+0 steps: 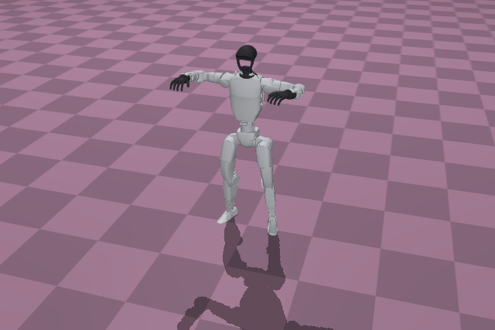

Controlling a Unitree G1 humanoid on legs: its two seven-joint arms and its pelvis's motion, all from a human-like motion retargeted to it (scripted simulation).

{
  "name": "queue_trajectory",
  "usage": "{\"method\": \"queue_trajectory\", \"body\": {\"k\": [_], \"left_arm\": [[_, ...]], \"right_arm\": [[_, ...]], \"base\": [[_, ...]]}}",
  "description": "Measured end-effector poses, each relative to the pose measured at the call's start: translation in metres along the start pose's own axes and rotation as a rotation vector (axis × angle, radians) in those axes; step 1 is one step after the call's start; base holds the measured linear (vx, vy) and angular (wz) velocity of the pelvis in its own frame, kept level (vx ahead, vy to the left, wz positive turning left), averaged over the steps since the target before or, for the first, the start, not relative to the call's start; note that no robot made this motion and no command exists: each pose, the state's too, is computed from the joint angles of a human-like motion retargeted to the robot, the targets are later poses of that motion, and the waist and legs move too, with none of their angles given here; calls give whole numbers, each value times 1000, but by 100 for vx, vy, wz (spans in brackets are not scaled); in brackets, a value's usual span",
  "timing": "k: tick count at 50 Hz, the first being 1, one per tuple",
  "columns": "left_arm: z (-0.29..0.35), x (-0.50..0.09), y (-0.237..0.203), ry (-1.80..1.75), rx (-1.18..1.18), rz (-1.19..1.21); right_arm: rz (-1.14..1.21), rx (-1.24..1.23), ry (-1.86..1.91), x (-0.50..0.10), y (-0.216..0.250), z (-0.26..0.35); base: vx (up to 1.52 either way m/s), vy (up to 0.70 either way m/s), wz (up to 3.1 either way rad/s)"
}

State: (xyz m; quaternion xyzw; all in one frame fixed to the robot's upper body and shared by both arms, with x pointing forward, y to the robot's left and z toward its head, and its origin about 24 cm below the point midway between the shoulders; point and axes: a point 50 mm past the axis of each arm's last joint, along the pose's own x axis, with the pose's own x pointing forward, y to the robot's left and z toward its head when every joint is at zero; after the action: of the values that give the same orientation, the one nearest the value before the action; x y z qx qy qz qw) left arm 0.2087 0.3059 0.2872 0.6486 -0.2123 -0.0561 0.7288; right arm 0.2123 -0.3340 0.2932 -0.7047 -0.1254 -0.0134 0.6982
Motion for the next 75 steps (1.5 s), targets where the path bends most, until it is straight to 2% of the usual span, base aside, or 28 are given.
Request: {"method": "queue_trajectory", "body": {"k": [62, 75], "left_arm": [[-11, -4, 1, 42, 5, 53], [-6, -6, 2, 7, -132, 191]], "right_arm": [[-28, -23, 38, -15, -7, -7], [-185, 214, 25, -19, -9, -7]], "base": [[0, 0, 0], [0, 0, 0]]}}
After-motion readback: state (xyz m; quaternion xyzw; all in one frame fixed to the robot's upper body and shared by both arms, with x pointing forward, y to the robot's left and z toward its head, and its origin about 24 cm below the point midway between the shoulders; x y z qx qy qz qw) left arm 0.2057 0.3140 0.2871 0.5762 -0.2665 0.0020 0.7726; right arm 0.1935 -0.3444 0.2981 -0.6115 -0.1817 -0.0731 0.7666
